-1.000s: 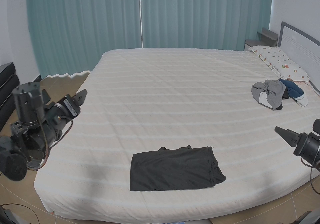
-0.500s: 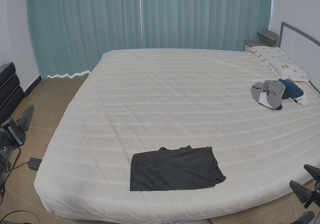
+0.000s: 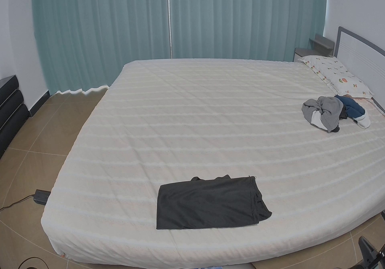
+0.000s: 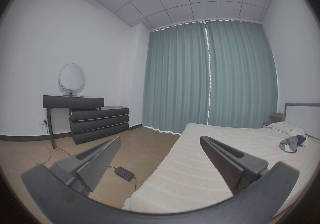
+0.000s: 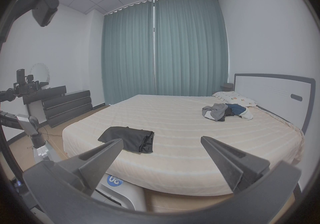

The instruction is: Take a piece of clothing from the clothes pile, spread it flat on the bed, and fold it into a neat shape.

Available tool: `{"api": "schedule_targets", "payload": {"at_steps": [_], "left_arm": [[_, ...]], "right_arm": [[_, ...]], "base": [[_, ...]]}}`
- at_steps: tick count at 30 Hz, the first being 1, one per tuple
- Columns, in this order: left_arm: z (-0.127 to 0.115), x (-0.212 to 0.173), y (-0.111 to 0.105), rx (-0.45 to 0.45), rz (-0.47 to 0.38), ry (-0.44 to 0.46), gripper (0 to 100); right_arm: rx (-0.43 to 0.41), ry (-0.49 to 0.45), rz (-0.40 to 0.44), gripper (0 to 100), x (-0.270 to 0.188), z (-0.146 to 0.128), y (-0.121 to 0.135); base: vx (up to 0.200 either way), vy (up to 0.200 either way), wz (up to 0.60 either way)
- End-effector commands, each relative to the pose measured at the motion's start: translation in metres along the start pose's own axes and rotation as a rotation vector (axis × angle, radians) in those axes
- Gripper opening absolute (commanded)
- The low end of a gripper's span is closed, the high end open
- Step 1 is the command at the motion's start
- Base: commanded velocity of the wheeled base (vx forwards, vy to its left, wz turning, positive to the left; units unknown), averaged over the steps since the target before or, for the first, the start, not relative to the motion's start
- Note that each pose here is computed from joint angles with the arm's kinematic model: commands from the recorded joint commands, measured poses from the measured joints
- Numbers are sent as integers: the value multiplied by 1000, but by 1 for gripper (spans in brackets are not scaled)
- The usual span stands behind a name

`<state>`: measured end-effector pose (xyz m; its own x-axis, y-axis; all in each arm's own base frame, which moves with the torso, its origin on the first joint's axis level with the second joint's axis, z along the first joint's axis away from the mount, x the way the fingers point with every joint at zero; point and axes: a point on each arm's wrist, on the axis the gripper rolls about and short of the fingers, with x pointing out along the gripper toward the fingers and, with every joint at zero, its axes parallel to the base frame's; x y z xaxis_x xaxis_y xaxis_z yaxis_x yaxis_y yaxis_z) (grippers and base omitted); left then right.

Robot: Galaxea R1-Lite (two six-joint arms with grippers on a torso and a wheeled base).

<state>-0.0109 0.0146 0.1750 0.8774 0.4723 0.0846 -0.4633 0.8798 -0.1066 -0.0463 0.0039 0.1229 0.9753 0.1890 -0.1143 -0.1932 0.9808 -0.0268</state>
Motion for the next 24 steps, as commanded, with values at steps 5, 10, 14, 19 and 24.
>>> {"api": "schedule_targets", "payload": {"at_steps": [5, 10, 14, 19, 24], "left_arm": [[-14, -37, 20, -17, 121, -120, 100], [-16, -41, 20, 15, 145, -141, 100], [-41, -36, 19, 45, 102, -97, 100], [-75, -24, 11, 71, -61, -76, 100], [-79, -23, 8, 58, -196, -73, 100]], "right_arm": [[-118, -93, -8, 100, 0, -8, 1], [-183, -220, 13, 100, -1, 4, 1], [-168, -146, 29, 100, 11, -17, 0], [-160, -185, 13, 100, 27, -37, -2], [-173, -225, -6, 100, 26, -33, -3]], "base": [[0, 0, 0], [0, 0, 0], [0, 0, 0], [0, 0, 0], [0, 0, 0]]}}
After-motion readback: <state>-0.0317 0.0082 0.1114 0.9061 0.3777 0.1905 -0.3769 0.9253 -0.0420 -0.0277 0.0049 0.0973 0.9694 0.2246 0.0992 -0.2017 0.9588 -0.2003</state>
